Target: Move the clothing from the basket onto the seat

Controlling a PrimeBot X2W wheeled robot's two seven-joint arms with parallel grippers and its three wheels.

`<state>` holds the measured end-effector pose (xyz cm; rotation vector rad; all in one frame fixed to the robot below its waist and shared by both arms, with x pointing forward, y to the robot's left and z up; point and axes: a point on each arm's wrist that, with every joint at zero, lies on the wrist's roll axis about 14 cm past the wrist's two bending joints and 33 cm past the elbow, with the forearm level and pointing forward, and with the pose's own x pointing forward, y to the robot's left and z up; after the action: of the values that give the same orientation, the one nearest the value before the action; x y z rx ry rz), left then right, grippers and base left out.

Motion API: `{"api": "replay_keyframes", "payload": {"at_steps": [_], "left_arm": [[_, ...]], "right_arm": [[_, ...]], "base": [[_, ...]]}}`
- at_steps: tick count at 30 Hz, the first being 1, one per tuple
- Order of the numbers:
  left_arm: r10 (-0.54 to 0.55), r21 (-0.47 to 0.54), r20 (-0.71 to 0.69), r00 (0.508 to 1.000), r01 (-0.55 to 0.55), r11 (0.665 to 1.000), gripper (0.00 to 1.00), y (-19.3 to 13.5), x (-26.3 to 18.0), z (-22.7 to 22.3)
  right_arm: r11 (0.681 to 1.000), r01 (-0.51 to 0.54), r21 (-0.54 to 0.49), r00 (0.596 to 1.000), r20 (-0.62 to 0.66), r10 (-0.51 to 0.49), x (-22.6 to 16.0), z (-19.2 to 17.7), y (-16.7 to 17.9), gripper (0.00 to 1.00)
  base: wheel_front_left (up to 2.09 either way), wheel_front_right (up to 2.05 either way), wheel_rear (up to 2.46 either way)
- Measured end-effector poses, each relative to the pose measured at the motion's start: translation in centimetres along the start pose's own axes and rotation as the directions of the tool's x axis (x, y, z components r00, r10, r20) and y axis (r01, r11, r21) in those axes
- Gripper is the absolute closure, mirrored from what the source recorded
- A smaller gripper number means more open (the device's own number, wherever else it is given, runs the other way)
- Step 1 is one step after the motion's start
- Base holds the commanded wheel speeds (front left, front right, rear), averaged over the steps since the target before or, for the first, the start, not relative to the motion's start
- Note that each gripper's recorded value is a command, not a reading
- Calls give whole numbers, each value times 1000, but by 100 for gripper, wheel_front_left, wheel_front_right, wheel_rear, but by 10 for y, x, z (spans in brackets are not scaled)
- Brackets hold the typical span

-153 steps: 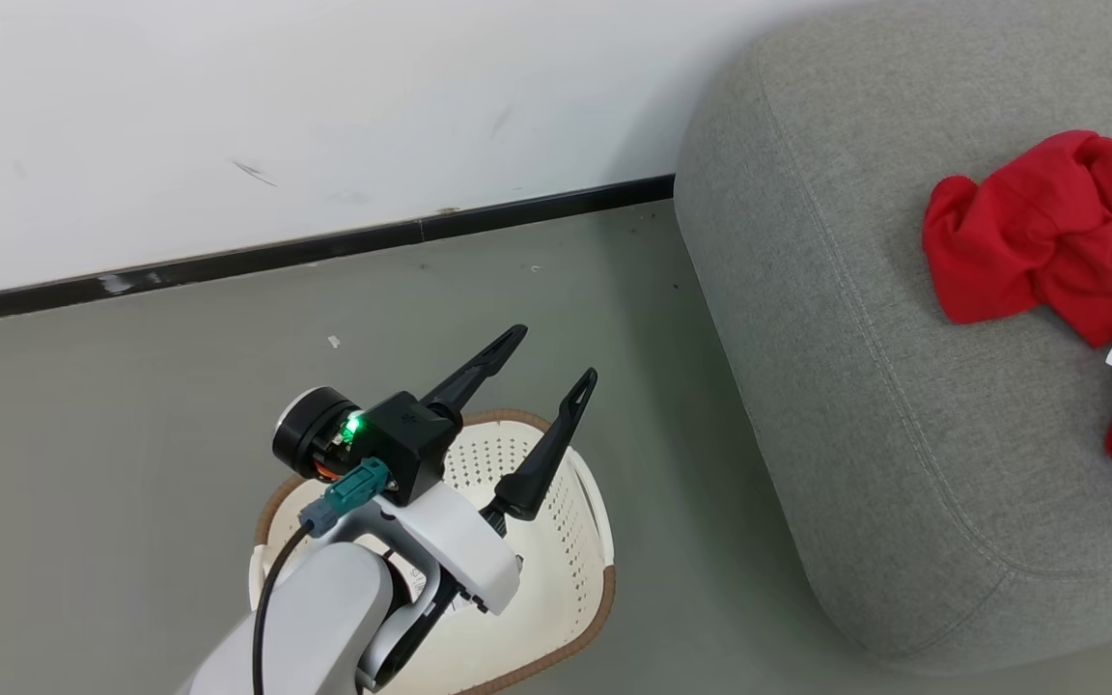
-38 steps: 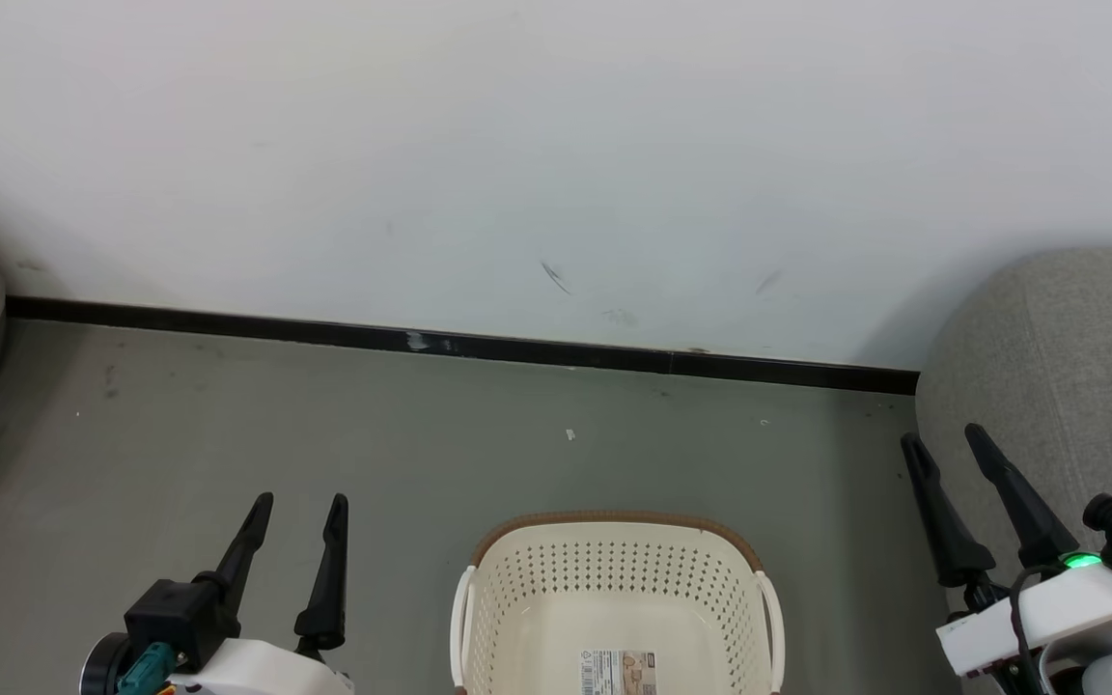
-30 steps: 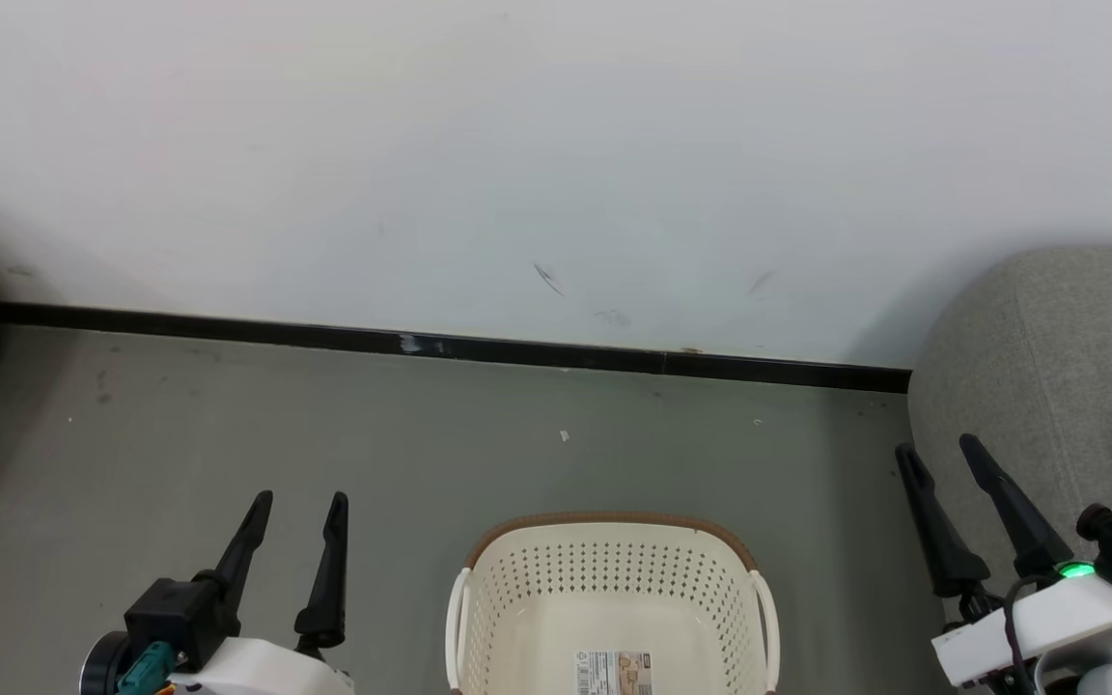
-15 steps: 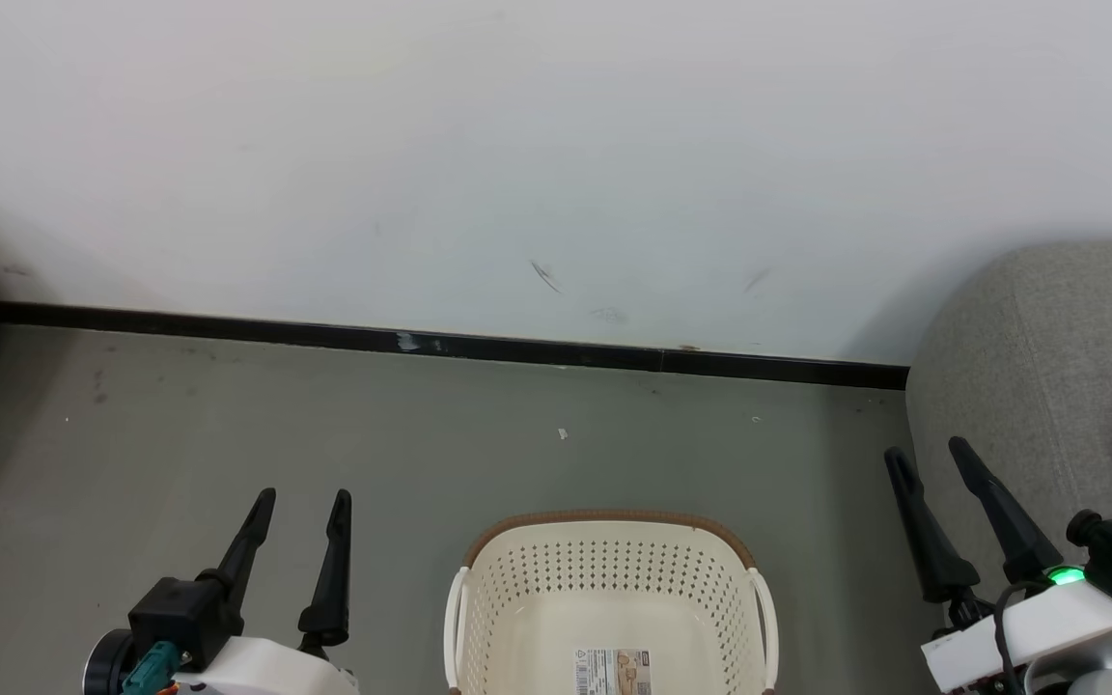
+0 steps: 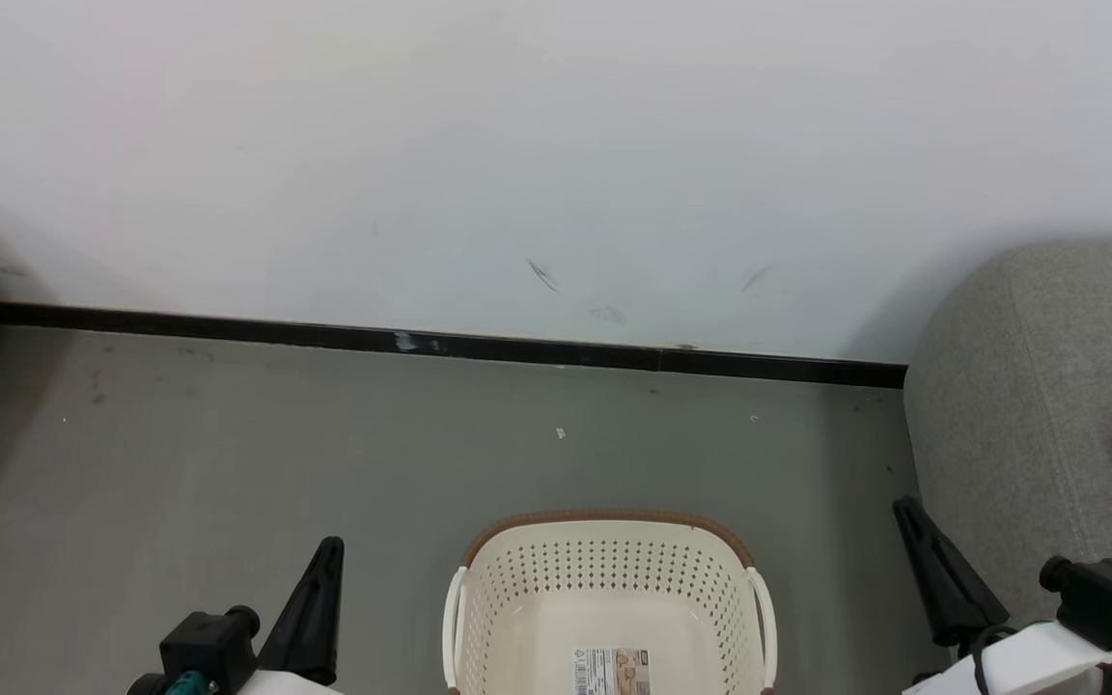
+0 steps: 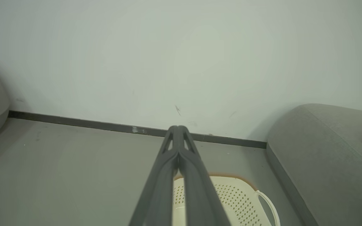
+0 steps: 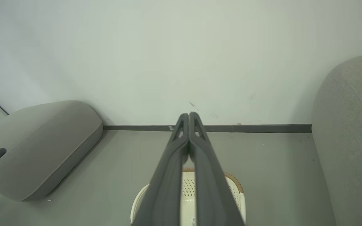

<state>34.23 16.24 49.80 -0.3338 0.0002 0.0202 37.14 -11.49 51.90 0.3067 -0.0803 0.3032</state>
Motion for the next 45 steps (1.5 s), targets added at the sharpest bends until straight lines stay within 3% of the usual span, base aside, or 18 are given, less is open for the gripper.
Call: {"api": "replay_keyframes", "payload": {"at_steps": [9, 25, 45], "left_arm": [[25, -125, -25, 999, -28, 992, 100, 5, 2, -2], [45, -310, -71, 996, -65, 949, 100, 11, 10, -5], [40, -530, -116, 993, -95, 843, 100, 16, 17, -7]], "right_arm": [[992, 42, 122, 999, 11, -43, 0, 2, -6, 100], [942, 129, 310, 991, -18, -130, -5, -1, -26, 100], [815, 233, 531, 970, -70, -232, -18, -9, -52, 100]], "base": [[0, 0, 0], [0, 0, 0], [0, 0, 0]]}}
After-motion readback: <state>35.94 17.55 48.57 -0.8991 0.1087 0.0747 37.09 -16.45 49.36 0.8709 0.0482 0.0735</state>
